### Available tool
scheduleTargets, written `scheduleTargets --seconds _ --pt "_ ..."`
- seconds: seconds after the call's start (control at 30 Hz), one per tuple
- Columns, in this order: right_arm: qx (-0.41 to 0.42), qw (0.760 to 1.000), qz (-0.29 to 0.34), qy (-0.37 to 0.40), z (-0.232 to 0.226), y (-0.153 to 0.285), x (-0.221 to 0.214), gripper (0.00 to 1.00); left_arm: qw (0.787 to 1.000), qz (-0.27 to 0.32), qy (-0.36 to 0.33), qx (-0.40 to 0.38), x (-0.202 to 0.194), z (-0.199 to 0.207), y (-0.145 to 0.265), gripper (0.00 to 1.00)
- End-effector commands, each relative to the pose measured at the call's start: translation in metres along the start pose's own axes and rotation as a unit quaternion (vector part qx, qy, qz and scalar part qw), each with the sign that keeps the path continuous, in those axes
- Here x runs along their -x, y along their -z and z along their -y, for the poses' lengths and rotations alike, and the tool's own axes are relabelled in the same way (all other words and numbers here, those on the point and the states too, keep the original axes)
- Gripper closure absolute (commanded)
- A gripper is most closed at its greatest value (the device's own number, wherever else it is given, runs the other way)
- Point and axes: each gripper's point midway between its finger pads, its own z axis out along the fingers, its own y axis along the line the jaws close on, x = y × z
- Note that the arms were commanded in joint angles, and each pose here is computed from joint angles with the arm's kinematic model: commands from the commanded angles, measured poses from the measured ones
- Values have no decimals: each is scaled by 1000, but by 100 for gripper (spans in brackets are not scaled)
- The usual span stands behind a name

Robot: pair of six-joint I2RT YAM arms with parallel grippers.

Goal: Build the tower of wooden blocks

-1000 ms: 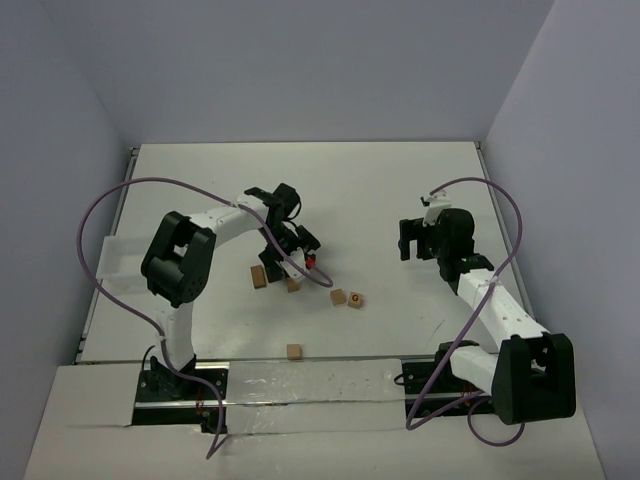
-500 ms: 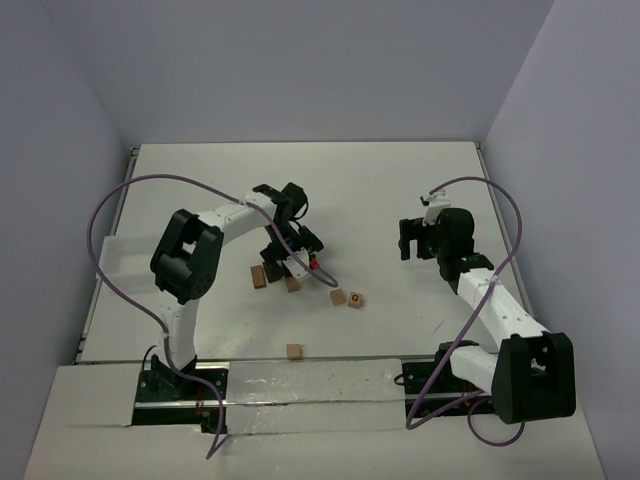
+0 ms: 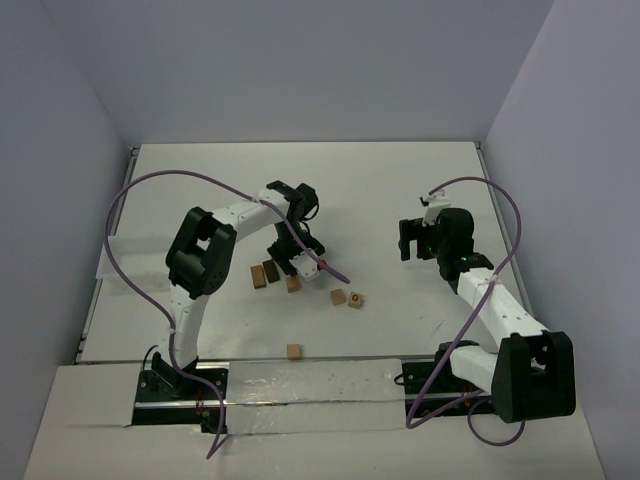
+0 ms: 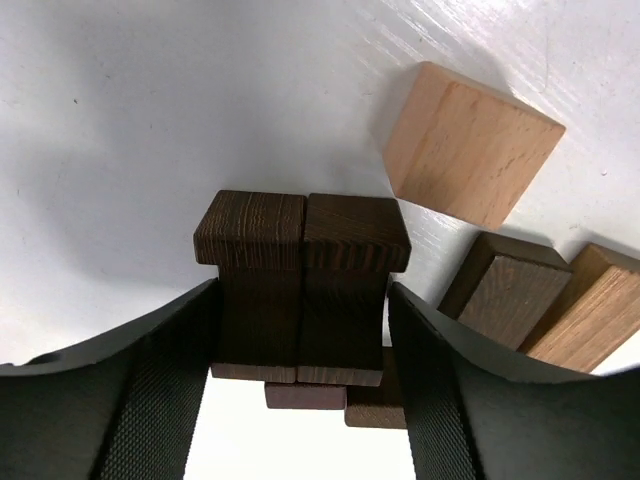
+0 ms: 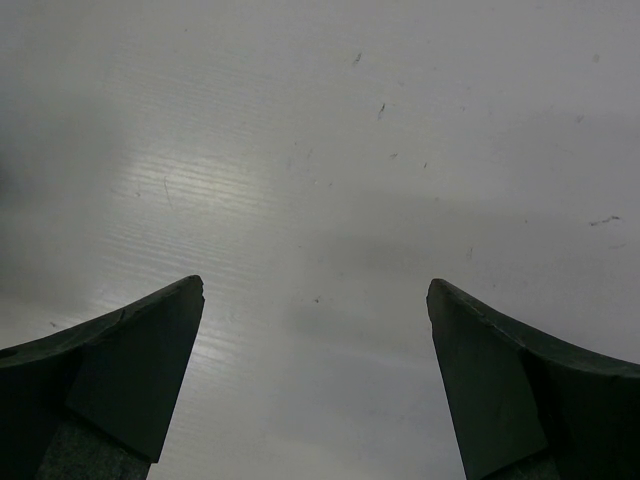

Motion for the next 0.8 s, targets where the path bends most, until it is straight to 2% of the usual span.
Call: scheduleTargets --seconds 0.0,0.17,0.27,0.37,0.47,0.63,0.77 --pt "-8 1000 29 6 5 3 27 0 999 29 8 -18 10 3 -20 37" --pt "-7 1000 30 5 5 3 28 0 999 41 21 -10 16 3 -20 47" --pt "-6 999 33 4 4 4 29 0 998 55 35 4 22 -1 -17 58" --pt "-3 999 37 2 3 5 31 0 994 85 61 24 34 -8 -10 68" --pt "1 999 43 -2 1 6 34 0 987 123 88 44 46 -14 3 74" --pt "-1 998 55 -2 2 9 44 0 960 223 152 71 74 -22 37 80" --pt "4 997 73 2 0 15 56 0 918 324 202 103 94 -37 82 86"
